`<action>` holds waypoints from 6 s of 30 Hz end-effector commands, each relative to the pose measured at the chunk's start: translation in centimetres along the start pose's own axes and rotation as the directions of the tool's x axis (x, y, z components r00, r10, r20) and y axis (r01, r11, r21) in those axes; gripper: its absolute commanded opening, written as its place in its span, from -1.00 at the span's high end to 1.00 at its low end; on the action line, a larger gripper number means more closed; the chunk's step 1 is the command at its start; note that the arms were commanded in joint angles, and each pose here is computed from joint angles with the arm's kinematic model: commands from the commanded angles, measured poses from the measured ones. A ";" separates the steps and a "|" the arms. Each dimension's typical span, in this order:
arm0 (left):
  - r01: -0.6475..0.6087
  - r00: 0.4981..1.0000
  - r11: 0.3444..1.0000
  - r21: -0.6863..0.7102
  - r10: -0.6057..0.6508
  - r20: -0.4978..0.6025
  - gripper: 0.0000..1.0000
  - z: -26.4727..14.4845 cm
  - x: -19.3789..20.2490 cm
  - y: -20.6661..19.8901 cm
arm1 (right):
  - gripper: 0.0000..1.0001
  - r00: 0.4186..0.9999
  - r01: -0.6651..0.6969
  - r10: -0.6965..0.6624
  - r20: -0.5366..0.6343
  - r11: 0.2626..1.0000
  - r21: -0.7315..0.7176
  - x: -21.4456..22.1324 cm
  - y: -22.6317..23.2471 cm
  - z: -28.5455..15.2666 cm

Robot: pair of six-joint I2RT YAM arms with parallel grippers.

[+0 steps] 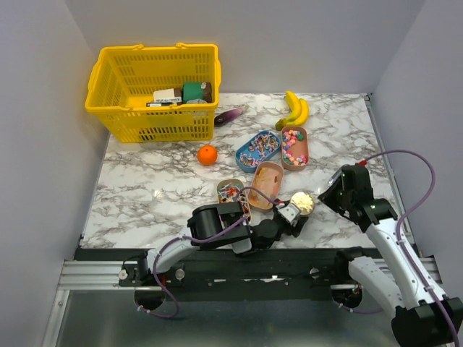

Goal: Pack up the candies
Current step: Screw the bottle lid onto the packing bottle.

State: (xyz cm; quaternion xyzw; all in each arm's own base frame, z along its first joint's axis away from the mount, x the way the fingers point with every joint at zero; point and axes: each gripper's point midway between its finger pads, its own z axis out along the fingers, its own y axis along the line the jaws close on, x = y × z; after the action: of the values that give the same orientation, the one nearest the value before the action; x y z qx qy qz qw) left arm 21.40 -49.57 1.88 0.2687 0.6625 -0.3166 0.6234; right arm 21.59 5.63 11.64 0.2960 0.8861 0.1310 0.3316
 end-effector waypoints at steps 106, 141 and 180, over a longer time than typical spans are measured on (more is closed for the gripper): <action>-0.017 0.935 0.988 0.152 0.070 -0.347 -0.02 -6.2 9.3 0.5 | -0.01 1.000 0.005 -0.007 -0.018 0.991 -0.133 2.2 0.3 -1.0; -0.017 0.904 0.997 0.078 0.049 -0.424 0.03 -1.6 11.0 2.1 | 0.99 0.942 -0.058 -0.010 -0.335 0.979 -0.193 11.9 -2.4 1.8; 0.073 0.917 0.996 -0.060 -0.091 -0.389 -0.97 -8.4 3.4 2.0 | -0.99 0.996 0.081 -0.069 0.054 0.963 -0.259 1.9 1.2 -4.7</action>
State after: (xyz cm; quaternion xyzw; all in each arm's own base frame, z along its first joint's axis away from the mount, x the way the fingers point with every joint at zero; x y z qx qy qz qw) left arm 18.37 -46.50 2.51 0.2972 0.7242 -0.3456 0.5174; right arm 18.23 8.29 12.93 0.2441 0.8672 0.2412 0.3607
